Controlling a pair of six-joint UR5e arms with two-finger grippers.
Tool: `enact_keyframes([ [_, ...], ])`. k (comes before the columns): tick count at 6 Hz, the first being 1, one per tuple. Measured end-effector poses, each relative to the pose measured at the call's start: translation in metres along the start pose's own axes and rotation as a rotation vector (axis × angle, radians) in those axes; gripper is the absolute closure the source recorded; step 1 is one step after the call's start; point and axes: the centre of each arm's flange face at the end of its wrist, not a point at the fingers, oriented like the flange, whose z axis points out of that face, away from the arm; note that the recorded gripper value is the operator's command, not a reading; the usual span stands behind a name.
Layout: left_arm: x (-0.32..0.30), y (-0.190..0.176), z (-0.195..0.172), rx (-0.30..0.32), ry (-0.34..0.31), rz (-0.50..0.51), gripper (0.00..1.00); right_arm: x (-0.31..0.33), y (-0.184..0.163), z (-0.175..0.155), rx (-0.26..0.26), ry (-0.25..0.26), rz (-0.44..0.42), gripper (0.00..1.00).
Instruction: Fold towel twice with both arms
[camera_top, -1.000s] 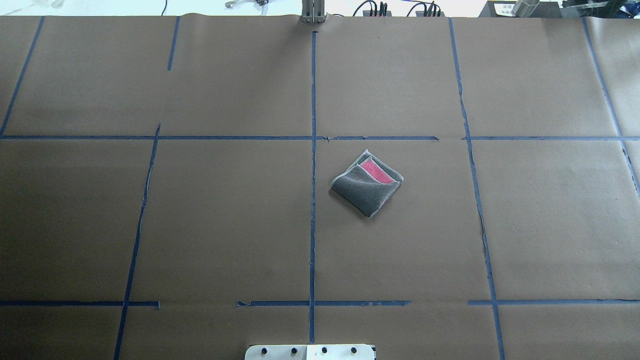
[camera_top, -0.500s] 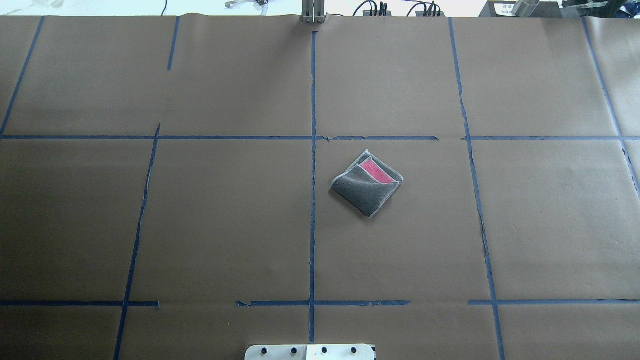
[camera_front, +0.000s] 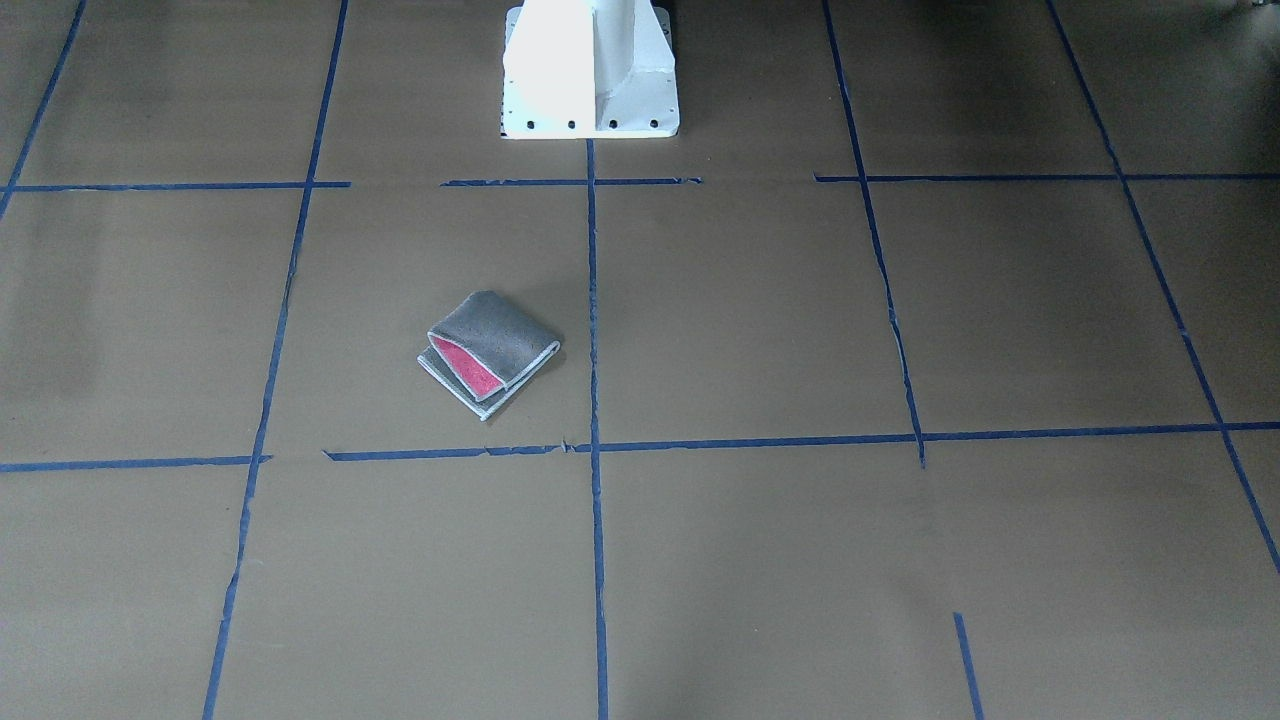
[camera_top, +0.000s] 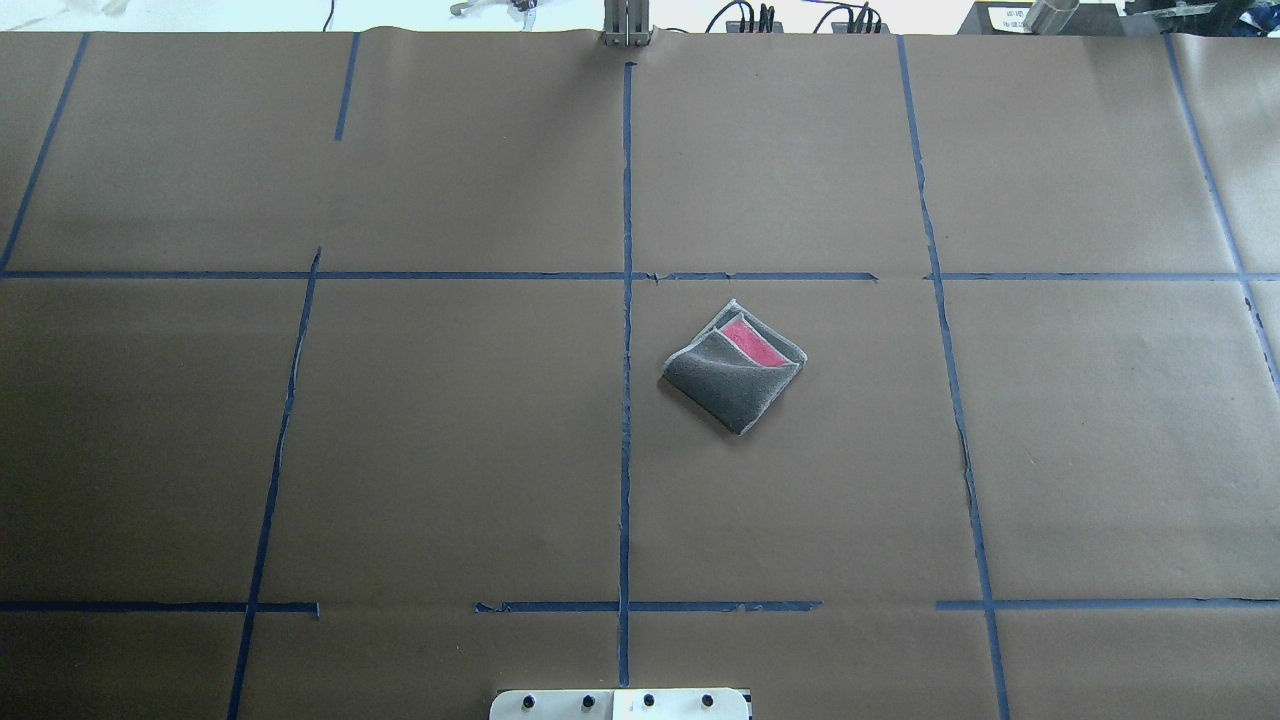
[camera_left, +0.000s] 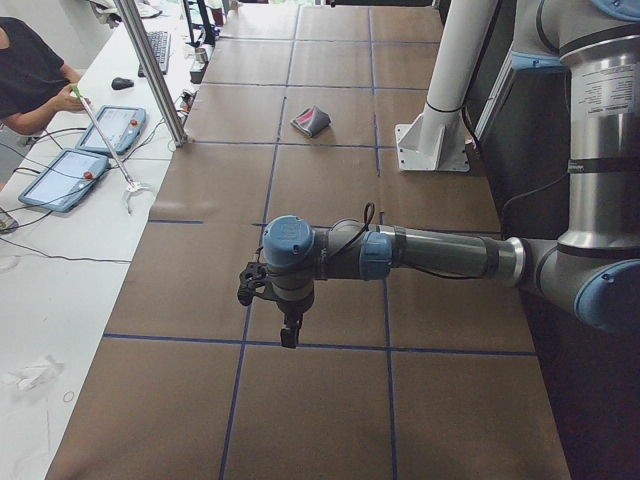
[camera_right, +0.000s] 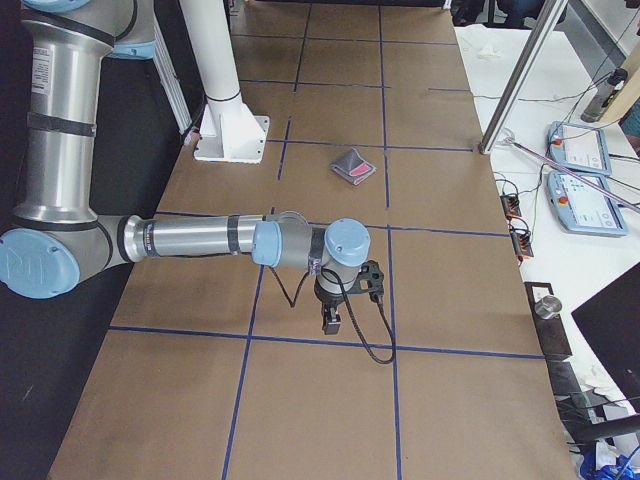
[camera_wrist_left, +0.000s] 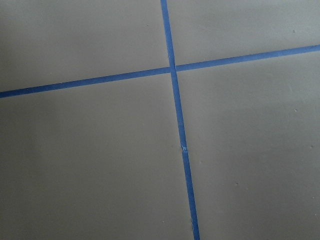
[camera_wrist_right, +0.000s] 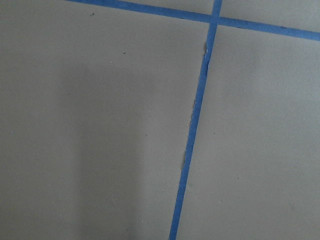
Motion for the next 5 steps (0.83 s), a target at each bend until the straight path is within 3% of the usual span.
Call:
enact_keyframes([
  [5,-0.001,0.016,0.004,-0.019,0.001,-0.01,0.0,0.009,0.001,-0.006,0.019,-0.001,0.092,0.0],
])
